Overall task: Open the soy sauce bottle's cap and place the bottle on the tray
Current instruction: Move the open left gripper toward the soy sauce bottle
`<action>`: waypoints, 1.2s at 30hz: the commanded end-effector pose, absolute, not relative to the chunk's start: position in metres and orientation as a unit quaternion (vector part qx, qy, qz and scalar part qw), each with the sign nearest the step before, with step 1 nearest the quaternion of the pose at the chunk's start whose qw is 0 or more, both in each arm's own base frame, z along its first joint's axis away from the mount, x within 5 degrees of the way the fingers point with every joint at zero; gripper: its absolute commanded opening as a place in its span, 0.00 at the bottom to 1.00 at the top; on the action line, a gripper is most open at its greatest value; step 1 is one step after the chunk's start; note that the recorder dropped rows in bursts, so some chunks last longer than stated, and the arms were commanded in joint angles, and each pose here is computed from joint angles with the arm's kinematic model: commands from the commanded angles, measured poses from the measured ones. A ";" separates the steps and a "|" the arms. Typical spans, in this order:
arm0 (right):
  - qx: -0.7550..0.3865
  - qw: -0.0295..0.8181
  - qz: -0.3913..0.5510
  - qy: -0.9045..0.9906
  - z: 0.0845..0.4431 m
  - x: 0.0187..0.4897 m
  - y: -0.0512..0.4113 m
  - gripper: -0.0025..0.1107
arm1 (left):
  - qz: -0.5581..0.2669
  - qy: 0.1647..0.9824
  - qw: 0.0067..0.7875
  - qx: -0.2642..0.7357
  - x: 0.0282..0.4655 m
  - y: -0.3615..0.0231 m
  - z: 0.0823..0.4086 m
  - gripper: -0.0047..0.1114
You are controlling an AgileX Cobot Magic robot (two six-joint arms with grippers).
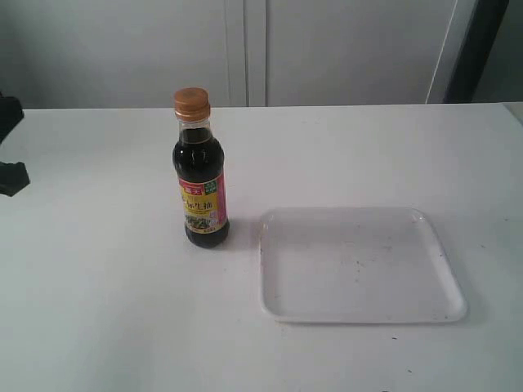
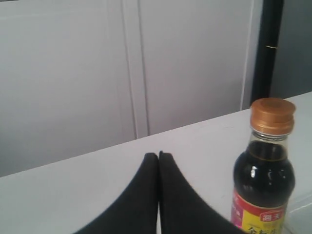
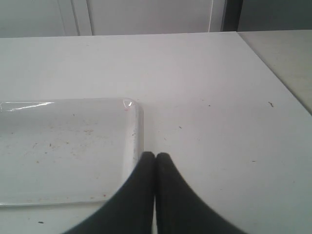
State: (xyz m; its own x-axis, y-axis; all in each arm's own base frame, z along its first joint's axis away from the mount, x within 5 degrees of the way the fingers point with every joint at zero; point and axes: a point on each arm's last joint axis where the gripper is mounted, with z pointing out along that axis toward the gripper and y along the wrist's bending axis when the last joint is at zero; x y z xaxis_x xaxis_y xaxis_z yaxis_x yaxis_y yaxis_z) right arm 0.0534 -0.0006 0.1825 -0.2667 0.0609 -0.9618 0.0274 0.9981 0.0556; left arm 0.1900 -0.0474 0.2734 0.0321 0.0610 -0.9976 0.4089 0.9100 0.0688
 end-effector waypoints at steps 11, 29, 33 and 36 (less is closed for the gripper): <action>0.025 0.608 0.012 0.794 0.182 0.053 -0.001 0.02 | -0.228 0.668 0.666 0.241 0.211 -0.071 0.258 0.04; 0.025 0.608 0.012 0.794 0.182 0.053 -0.001 0.02 | -0.310 0.647 0.627 0.304 0.216 -0.087 0.244 0.53; 0.025 0.608 0.012 0.794 0.182 0.053 -0.001 0.02 | -0.310 0.650 0.623 0.305 0.218 -0.088 0.241 0.72; 0.025 0.608 0.012 0.794 0.182 0.053 -0.001 0.02 | -0.301 0.646 0.624 0.321 0.218 -0.090 0.238 0.76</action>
